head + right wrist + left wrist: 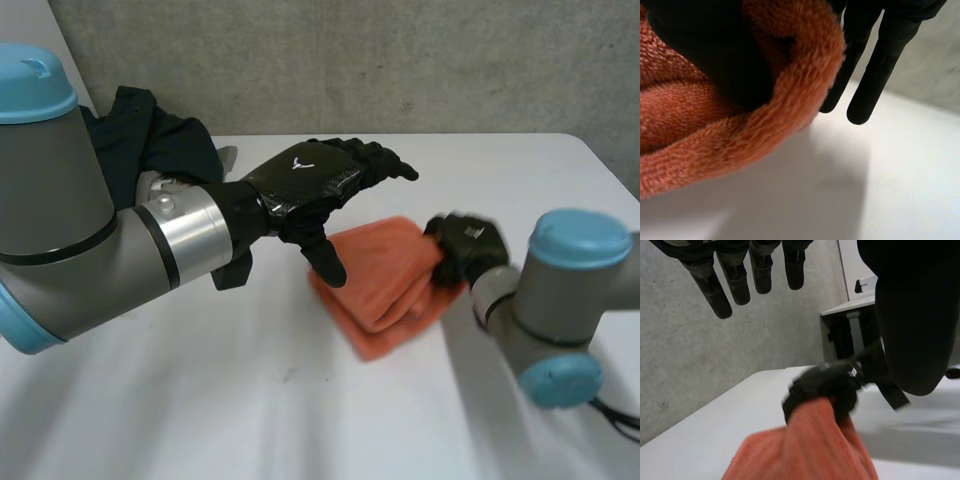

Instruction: Fold the laundry.

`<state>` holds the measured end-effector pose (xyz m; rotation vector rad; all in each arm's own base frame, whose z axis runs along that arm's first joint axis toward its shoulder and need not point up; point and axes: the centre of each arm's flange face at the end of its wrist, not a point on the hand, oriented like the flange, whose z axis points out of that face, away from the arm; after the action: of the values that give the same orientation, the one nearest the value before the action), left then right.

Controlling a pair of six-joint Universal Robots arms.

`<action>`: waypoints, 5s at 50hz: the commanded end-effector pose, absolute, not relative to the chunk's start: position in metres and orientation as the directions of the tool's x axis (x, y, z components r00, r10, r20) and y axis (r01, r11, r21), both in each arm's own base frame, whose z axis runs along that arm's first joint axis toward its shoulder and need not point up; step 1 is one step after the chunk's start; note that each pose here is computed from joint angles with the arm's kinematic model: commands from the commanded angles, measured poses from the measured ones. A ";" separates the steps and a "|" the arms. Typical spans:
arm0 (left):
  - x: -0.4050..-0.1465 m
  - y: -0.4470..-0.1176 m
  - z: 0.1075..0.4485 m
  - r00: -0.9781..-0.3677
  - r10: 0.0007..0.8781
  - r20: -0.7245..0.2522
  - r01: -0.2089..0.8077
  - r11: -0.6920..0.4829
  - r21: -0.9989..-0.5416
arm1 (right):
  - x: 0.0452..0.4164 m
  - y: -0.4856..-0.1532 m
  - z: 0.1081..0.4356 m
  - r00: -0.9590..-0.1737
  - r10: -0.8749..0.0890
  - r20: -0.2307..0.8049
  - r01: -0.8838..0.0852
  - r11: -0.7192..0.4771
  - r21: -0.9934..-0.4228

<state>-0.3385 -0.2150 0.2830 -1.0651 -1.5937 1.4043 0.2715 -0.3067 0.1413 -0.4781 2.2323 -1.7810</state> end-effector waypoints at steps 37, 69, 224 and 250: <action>-0.344 -0.223 0.307 -0.438 0.897 -0.051 0.058 -0.028 -0.998 | 0.047 -0.531 0.220 -0.984 0.061 0.170 -0.168 0.034 -0.985; -0.133 -0.516 0.200 -0.879 0.182 -0.441 0.414 -0.168 -0.894 | 0.230 -0.270 0.210 -0.642 -0.568 0.515 -0.482 -0.224 -0.847; -0.267 -0.306 0.233 -0.808 0.573 -0.139 0.113 -0.081 -0.990 | 0.267 -0.294 0.178 -0.854 -0.520 -0.015 -0.239 0.418 -0.876; -0.328 -0.359 0.126 -0.749 0.655 -0.099 0.181 0.059 -0.982 | 0.302 -0.226 0.273 -0.769 -0.548 0.330 -0.353 -0.068 -0.933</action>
<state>-0.3144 -0.3468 0.1545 -0.8102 -1.9223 1.8085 0.3113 -0.2477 0.2462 -1.0127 2.1025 -1.8895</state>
